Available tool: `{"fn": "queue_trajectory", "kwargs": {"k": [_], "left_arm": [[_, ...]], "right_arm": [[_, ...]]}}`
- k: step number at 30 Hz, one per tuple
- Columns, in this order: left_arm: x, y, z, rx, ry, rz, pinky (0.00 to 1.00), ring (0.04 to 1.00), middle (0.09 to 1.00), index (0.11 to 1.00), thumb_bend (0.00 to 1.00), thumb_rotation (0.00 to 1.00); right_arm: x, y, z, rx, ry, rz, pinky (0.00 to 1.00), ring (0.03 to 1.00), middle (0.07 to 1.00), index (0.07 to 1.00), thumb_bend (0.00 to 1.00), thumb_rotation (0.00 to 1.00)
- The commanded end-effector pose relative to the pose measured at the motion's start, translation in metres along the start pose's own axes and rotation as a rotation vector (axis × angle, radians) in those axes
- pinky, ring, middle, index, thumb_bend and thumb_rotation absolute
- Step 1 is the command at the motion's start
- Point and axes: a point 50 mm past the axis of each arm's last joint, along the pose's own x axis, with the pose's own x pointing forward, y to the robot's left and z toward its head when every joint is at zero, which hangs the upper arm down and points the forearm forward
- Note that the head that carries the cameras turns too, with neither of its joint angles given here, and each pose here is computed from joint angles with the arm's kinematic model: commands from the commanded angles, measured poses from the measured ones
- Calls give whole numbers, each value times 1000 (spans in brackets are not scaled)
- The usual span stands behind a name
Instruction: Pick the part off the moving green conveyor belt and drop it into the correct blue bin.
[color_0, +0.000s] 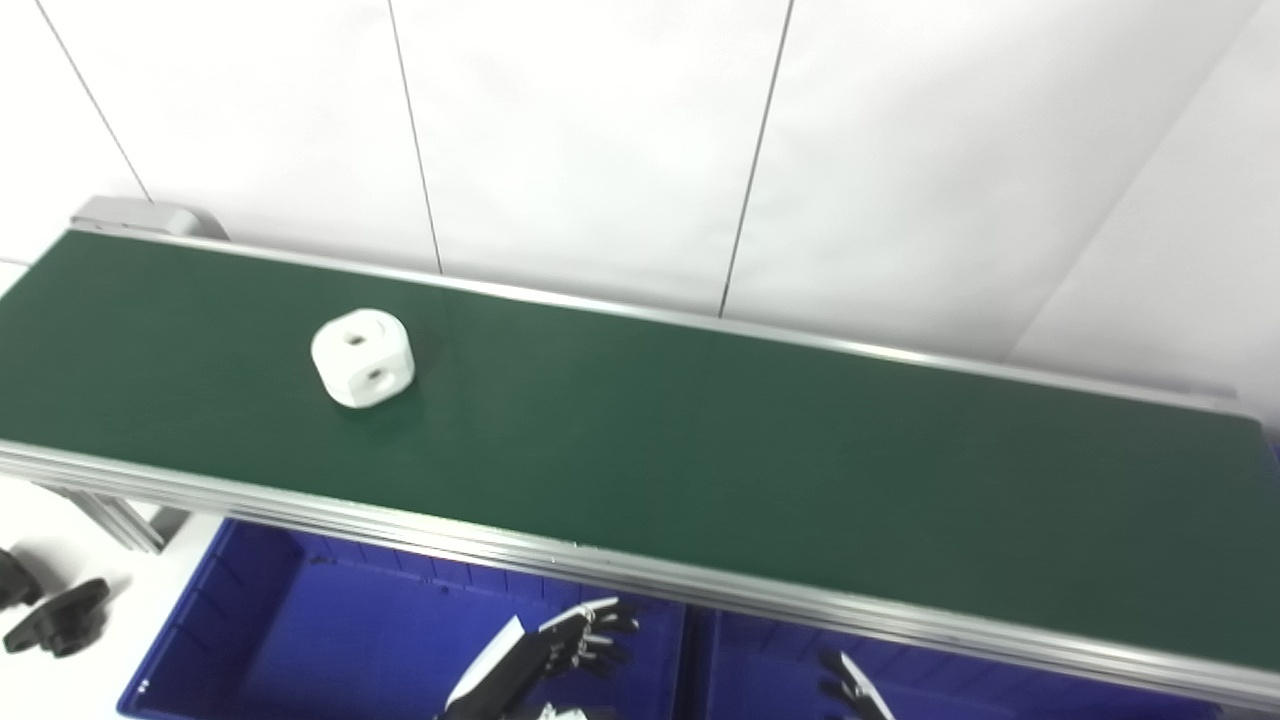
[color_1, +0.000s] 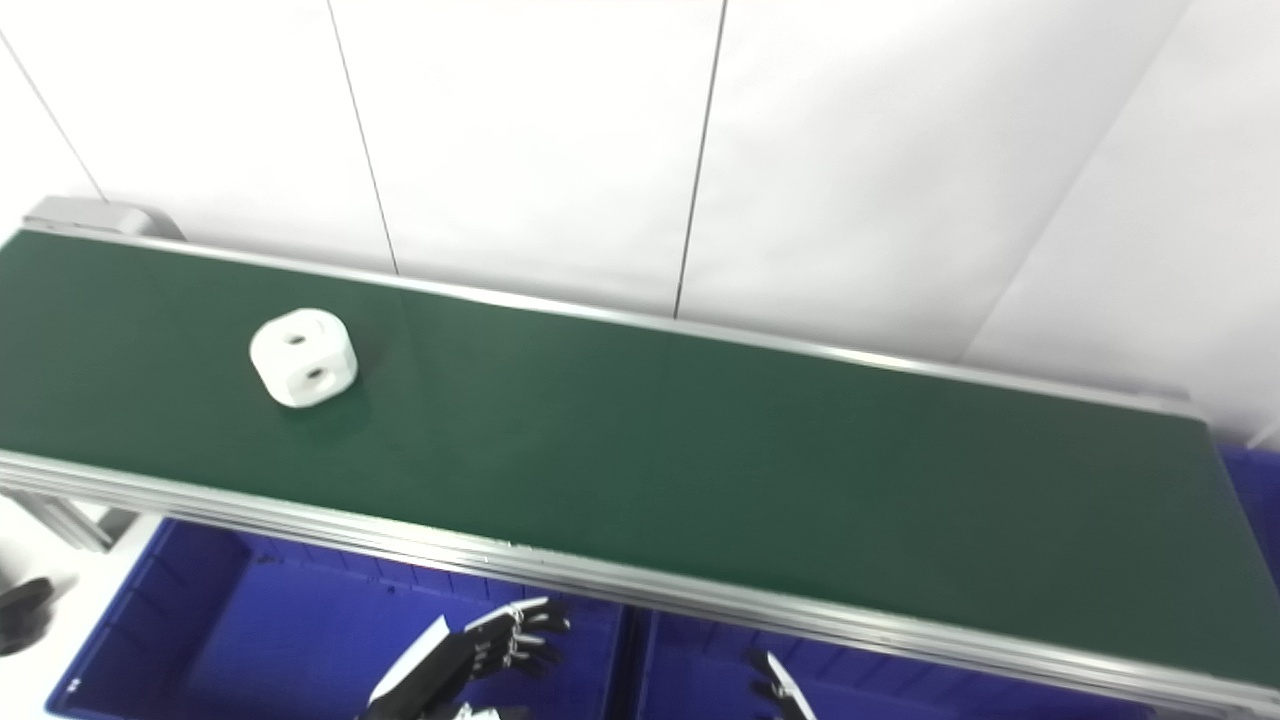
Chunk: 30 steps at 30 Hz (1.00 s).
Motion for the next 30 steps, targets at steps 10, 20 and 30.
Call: {"fn": "queue_trajectory", "kwargs": {"k": [10,20,30], "left_arm": [[4,8,35,29,-156,9,666,729,806,821,814,590],[4,43,99,154,-384,47,680,750,821,845,867,593],[12,81,143,249,-514,39,714,798,847,865,832,482]], "right_arm": [[3,-1,4,9,-63,-27,696,871,915,921,772,637],[6,0,1,18,-59,-29,692,870,918,924,769,623],[13,3,1,3,-68,-33,657,844,903,911,781,645]]}}
